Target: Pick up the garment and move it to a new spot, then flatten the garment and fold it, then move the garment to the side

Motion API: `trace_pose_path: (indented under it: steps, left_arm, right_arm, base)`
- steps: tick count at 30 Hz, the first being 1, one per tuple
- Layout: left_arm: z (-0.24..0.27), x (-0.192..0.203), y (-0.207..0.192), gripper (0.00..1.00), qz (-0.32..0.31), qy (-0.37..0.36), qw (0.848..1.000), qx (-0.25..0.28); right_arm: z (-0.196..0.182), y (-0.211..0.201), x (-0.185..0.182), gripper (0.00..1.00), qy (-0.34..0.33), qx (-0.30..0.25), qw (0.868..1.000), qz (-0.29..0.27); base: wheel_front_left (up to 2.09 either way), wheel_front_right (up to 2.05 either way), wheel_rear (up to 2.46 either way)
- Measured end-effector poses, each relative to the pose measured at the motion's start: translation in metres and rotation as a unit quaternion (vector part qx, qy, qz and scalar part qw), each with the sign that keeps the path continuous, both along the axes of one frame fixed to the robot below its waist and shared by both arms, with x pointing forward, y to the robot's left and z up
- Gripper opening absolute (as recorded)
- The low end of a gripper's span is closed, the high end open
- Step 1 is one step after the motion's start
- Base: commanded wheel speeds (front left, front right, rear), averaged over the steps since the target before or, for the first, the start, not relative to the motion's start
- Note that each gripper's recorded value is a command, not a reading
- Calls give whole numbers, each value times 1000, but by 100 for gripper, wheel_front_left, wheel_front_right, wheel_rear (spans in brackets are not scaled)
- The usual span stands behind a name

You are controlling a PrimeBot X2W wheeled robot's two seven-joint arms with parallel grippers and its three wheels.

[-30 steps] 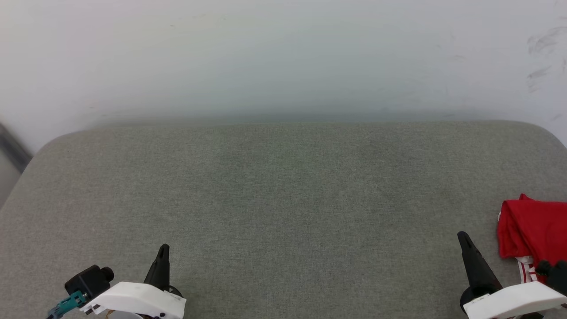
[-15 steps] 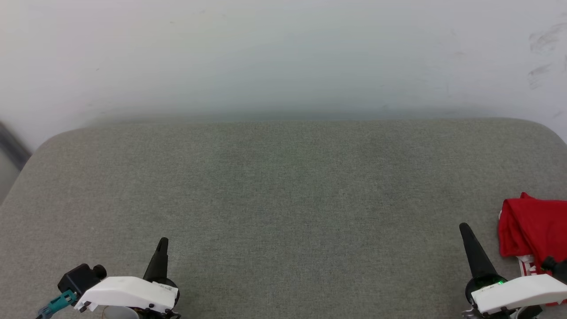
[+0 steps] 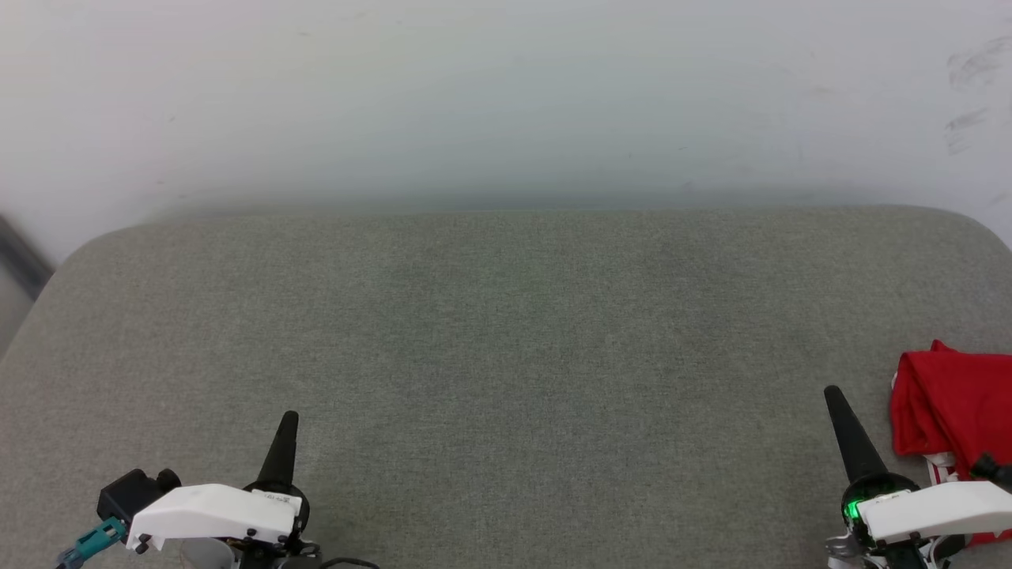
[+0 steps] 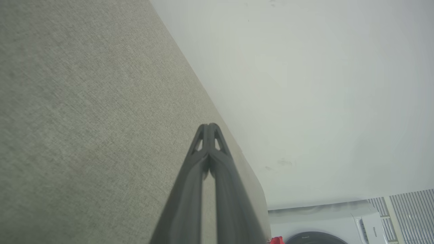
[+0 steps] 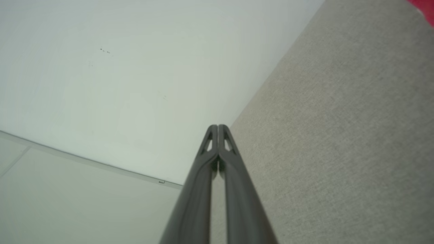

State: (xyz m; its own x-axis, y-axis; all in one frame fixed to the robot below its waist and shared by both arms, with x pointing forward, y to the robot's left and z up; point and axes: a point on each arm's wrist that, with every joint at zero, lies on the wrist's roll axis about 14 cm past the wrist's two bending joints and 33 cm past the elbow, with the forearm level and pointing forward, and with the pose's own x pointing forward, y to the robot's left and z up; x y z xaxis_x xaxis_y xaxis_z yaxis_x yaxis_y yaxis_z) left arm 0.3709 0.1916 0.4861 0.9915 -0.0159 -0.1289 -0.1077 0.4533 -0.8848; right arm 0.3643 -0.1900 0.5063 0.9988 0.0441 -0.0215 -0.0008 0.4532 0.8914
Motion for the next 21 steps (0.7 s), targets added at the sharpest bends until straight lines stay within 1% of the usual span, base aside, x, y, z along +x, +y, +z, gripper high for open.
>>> trace_pose_path:
  steps: [21]
  left_arm:
    - [7,7,3,0,9,-18,995,-100]
  right_arm:
    - [-1,-4,9,0,2,98,995,-10]
  base:
    - [0,0,0]
